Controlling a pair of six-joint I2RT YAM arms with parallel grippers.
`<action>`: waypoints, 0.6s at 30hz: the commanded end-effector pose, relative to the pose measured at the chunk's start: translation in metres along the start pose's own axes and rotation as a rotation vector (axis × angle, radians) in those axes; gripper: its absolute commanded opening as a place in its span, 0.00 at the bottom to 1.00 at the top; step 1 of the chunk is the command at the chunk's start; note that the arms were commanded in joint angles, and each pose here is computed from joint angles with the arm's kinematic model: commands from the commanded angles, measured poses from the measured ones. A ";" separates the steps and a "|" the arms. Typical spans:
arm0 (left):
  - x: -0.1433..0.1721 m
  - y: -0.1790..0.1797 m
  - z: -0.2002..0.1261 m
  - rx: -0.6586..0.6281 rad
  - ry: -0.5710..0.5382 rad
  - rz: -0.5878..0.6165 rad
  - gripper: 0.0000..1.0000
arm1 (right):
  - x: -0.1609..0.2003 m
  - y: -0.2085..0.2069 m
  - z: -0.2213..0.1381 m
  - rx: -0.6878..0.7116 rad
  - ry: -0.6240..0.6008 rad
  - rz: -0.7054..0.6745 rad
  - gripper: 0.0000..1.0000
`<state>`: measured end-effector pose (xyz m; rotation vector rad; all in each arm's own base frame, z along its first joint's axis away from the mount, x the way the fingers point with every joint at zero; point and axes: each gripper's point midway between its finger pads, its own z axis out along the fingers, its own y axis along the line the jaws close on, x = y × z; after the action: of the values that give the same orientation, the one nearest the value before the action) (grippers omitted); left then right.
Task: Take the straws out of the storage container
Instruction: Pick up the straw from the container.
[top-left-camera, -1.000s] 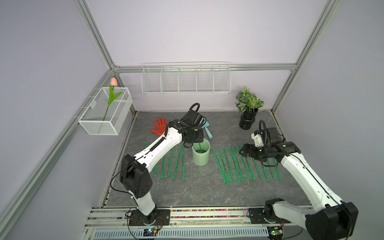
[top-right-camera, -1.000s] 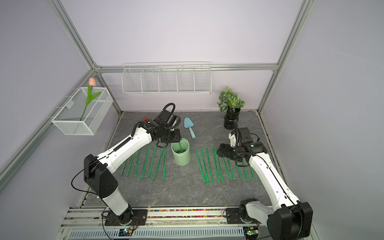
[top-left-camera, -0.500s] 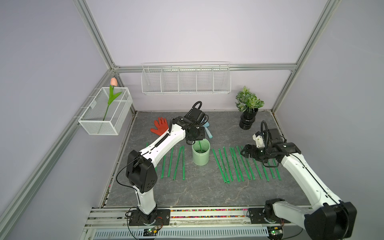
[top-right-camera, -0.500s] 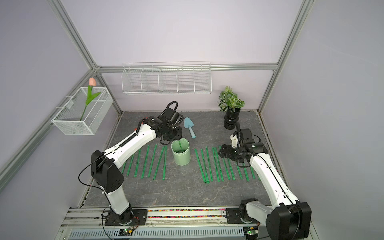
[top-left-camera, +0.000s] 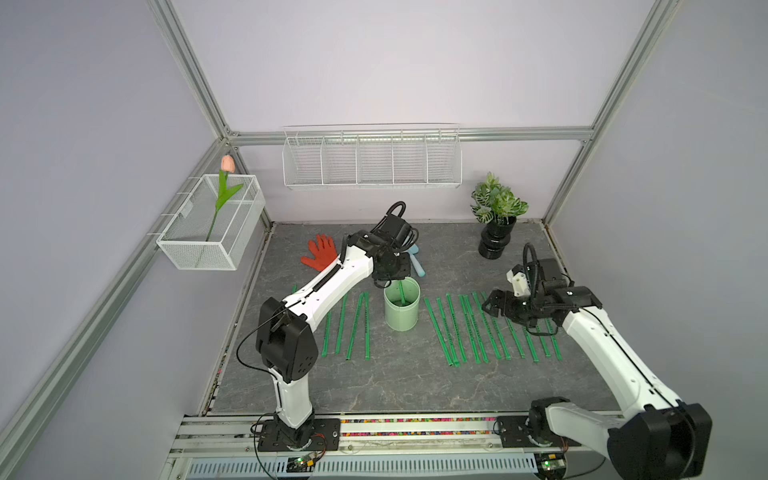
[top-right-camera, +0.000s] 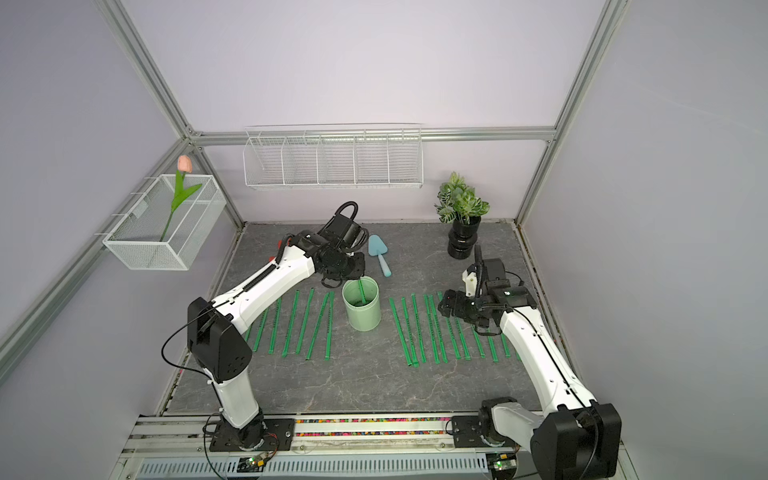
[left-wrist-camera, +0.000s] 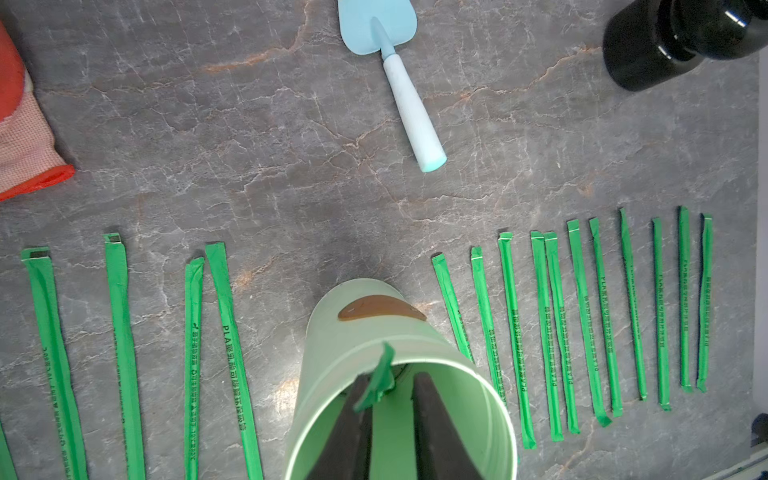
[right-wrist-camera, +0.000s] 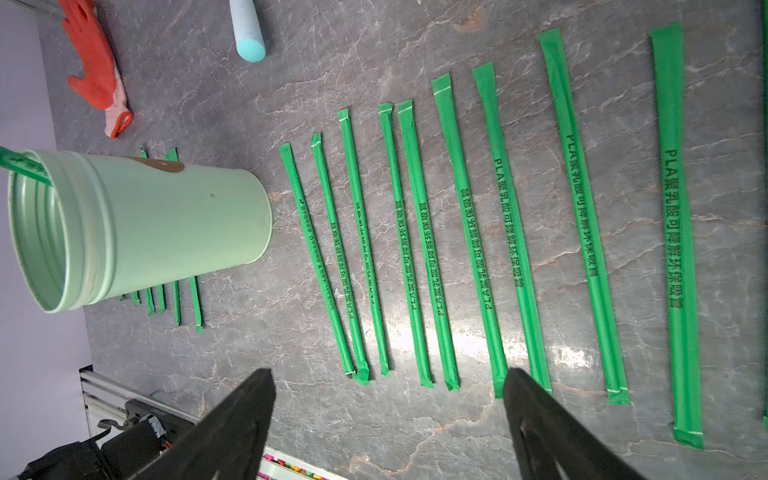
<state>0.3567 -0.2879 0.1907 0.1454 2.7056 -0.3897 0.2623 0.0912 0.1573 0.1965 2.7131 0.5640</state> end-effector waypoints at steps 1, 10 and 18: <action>-0.003 -0.003 0.002 -0.006 0.001 0.005 0.18 | 0.002 -0.001 0.003 -0.016 0.007 -0.011 0.89; -0.004 -0.010 0.002 0.007 0.006 0.020 0.09 | 0.003 -0.003 0.004 -0.019 0.007 -0.003 0.89; -0.008 -0.013 -0.009 0.010 -0.003 0.032 0.07 | 0.002 -0.002 0.003 -0.027 0.003 -0.002 0.89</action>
<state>0.3577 -0.2945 0.1962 0.1651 2.7057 -0.4005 0.2624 0.0893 0.1547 0.2118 2.7130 0.5821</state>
